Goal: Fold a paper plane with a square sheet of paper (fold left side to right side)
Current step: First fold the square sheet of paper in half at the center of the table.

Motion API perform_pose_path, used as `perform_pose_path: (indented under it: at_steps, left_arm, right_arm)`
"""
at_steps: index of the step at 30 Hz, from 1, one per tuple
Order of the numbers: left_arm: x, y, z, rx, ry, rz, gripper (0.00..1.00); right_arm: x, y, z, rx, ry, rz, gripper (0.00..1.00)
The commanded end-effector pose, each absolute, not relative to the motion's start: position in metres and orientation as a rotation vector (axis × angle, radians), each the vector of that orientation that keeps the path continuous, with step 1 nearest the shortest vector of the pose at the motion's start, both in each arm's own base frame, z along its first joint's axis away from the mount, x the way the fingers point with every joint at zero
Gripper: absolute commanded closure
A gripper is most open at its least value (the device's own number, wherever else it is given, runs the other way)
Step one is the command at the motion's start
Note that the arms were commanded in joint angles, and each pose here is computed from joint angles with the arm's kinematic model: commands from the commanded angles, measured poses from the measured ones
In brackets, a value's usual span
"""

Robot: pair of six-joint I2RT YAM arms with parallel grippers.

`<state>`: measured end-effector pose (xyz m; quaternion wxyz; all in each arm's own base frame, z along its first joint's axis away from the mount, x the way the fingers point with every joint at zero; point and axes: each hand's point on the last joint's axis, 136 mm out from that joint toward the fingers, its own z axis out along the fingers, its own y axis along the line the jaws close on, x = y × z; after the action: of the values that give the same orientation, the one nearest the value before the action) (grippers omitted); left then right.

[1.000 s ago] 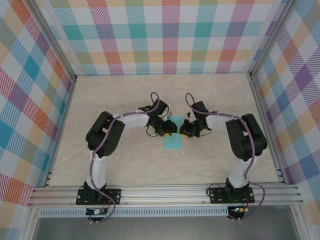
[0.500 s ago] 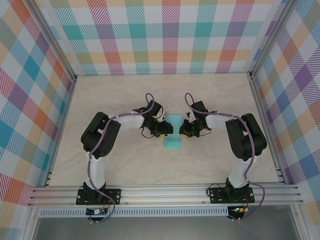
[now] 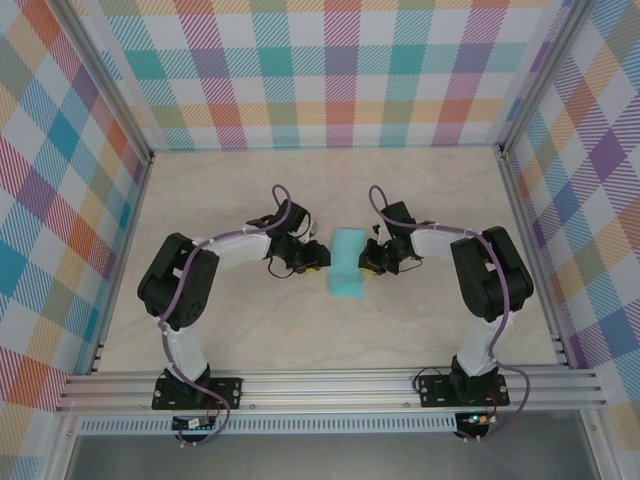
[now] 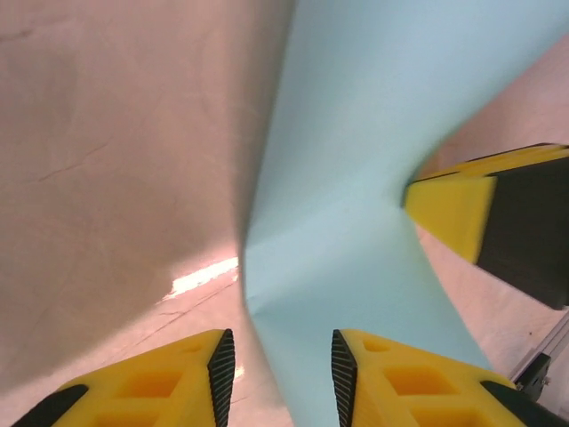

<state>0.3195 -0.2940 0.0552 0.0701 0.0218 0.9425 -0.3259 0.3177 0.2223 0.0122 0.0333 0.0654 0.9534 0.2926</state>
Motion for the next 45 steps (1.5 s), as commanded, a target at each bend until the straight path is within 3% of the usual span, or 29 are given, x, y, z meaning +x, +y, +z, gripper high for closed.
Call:
perform_pose_path:
  at_steps: [1, 9, 25, 36, 45]
  left_arm:
    - [0.32, -0.317, 0.074, 0.119, 2.748, -1.056, 0.64]
    - [0.309, -0.35, 0.045, 0.193, 2.824, -1.067, 0.66]
    - [0.267, -0.306, 0.003, 0.232, 2.975, -0.872, 0.66]
    - [0.234, -0.293, 0.027, 0.282, 2.923, -0.997, 0.64]
    - [0.26, -0.299, 0.075, 0.236, 2.775, -1.052, 0.62]
  right_arm:
    - [0.281, 0.196, -0.033, 0.252, 3.13, 0.646, 0.91]
    - [0.28, 0.196, -0.034, 0.251, 3.135, 0.636, 0.91]
    - [0.279, 0.195, -0.034, 0.248, 3.141, 0.618, 0.91]
    - [0.279, 0.195, -0.034, 0.248, 3.142, 0.621, 0.91]
    - [0.282, 0.198, -0.03, 0.234, 3.136, 0.626, 0.91]
